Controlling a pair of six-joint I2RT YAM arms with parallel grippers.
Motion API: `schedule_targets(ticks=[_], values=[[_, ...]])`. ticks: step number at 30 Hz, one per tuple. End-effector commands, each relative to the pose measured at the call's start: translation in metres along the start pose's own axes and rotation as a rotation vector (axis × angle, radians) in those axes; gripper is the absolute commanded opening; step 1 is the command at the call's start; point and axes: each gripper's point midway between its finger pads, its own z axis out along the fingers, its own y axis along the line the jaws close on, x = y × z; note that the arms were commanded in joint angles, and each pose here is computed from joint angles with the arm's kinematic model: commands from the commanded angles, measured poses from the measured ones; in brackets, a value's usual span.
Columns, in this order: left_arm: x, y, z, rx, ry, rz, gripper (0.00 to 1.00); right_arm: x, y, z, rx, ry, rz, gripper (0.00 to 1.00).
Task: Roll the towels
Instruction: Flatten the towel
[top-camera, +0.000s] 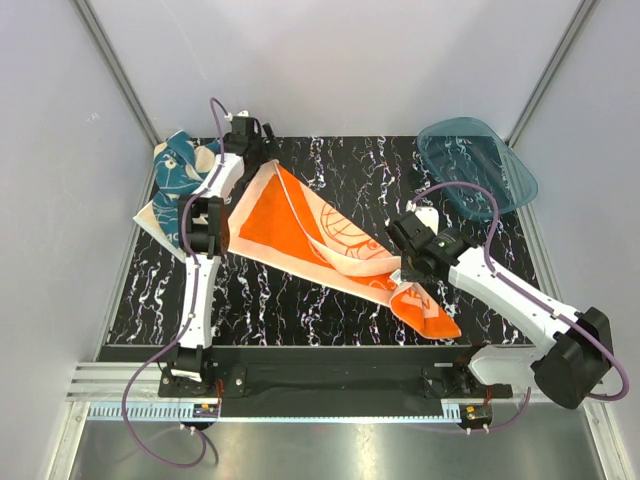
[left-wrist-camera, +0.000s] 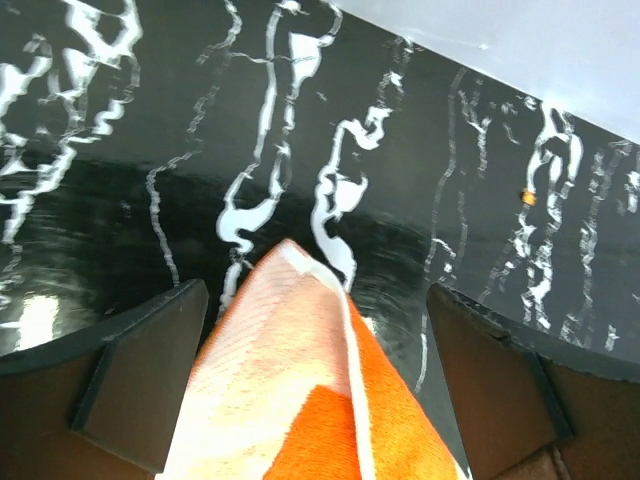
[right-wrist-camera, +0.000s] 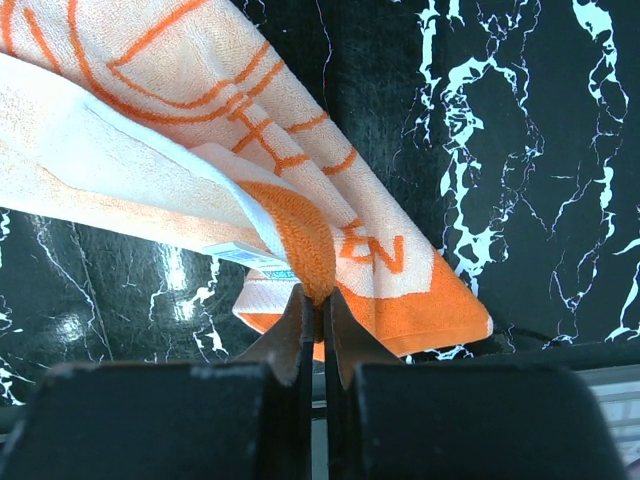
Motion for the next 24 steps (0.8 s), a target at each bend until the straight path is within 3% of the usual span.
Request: schedule_targets(ticks=[1, 4, 9, 12, 16, 19, 21, 22, 24], values=[[-0.048, -0.012, -0.023, -0.053, -0.136, 0.048, 0.99, -0.006, 0.004, 0.004, -0.019, -0.013, -0.007, 0.0], [-0.035, -0.009, -0.014, -0.039, -0.085, 0.045, 0.82, -0.007, 0.006, 0.007, -0.026, -0.009, -0.007, 0.0], [-0.013, -0.01, -0.004, 0.015, -0.008, 0.033, 0.74, -0.008, 0.005, 0.008, -0.03, -0.007, -0.007, 0.0], [0.001, -0.02, 0.0, 0.075, 0.046, 0.016, 0.74, -0.007, 0.004, 0.011, -0.028, -0.001, -0.008, 0.0], [0.018, -0.017, 0.001, 0.051, 0.095, -0.006, 0.87, -0.007, 0.003, 0.013, -0.033, 0.002, -0.007, 0.0], [0.027, -0.019, 0.002, 0.049, 0.121, -0.023, 0.86, -0.006, 0.003, 0.013, -0.043, 0.002, -0.002, 0.0], [0.034, -0.018, 0.002, 0.042, 0.142, -0.031, 0.75, -0.005, 0.002, 0.013, -0.043, 0.003, 0.001, 0.0], [0.037, -0.02, 0.002, 0.041, 0.147, -0.03, 0.52, -0.005, 0.002, 0.012, -0.046, 0.003, 0.002, 0.0], [0.04, -0.02, 0.002, 0.034, 0.154, -0.032, 0.23, -0.005, 0.001, 0.009, -0.051, -0.002, 0.009, 0.0]])
